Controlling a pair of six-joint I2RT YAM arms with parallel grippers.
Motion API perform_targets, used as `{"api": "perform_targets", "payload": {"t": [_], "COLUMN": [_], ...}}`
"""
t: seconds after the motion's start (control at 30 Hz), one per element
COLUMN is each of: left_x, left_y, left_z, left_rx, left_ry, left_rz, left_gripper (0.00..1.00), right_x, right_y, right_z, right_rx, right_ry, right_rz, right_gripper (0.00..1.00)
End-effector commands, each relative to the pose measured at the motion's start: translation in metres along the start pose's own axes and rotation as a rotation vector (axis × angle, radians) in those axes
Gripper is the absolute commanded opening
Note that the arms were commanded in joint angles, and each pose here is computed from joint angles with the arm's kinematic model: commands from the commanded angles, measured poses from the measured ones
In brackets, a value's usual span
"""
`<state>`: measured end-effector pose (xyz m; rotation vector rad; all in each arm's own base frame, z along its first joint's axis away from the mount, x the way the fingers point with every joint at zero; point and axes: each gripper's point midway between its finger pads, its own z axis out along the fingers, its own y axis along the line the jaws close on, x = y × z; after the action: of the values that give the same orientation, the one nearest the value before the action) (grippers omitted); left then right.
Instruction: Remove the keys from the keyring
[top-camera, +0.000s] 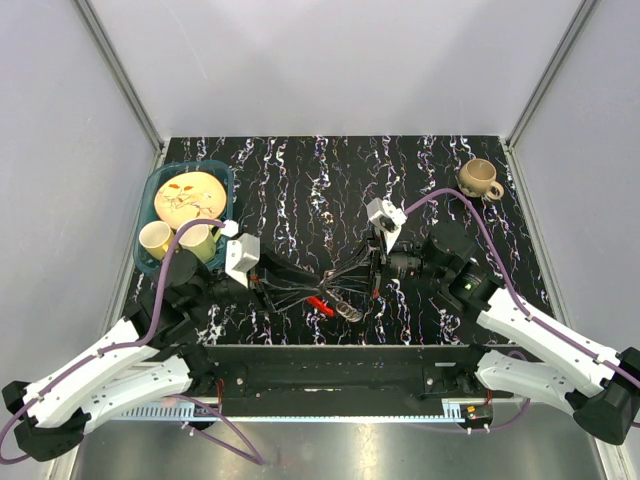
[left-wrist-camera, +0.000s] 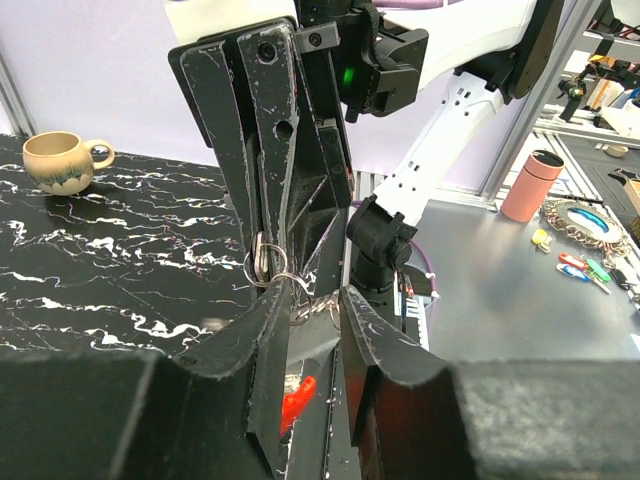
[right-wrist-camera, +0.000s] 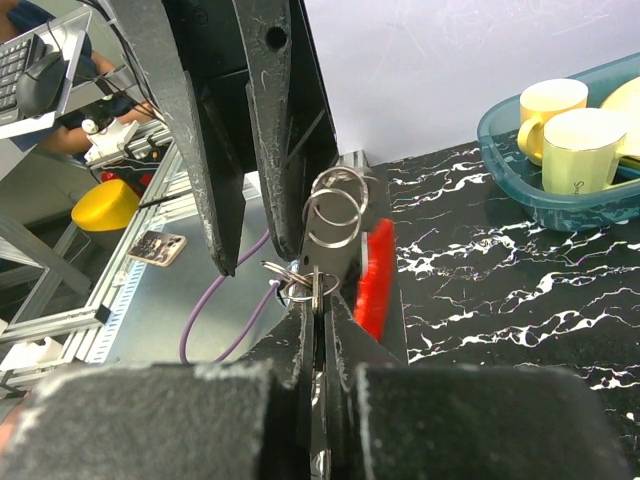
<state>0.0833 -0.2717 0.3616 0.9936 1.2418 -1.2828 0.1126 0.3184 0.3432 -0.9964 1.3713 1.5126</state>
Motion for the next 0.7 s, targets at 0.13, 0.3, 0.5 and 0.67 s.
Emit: {"api": "perform_targets", "payload": {"t": [0.13,0.3,0.5,0.67], "left_x": [-0.013,-0.006,0.001,0.003], "left_y": [-0.005,0.001,0.006,0.011], "left_z": [0.000,0.001,0.002,0.004], "left_rx": [0.021,-0.004,-0.026,-0.043], "left_ry": [-0.051,-0.039,-0.023,-0.017], "left_rz": [0.028,0.025,0.024,0.027], "left_gripper": [0.29,0.33,0.34,0.34], "right_x": [-0.025,-0.026,-0.027,-0.025], "right_y": [0.011,0.013,0.015,0.014], "right_z": [0.001,0.000,-0.001,0.000], "right_rx": [-0.035,-0.039,-0.041,-0.045], "right_ry": [-0.072,-0.079,-0.083,-0.080], "right_rz": [-0.051,-0.051,-0.052,-0.048], "right_gripper": [0.00,0.00,0.00,0.00]}}
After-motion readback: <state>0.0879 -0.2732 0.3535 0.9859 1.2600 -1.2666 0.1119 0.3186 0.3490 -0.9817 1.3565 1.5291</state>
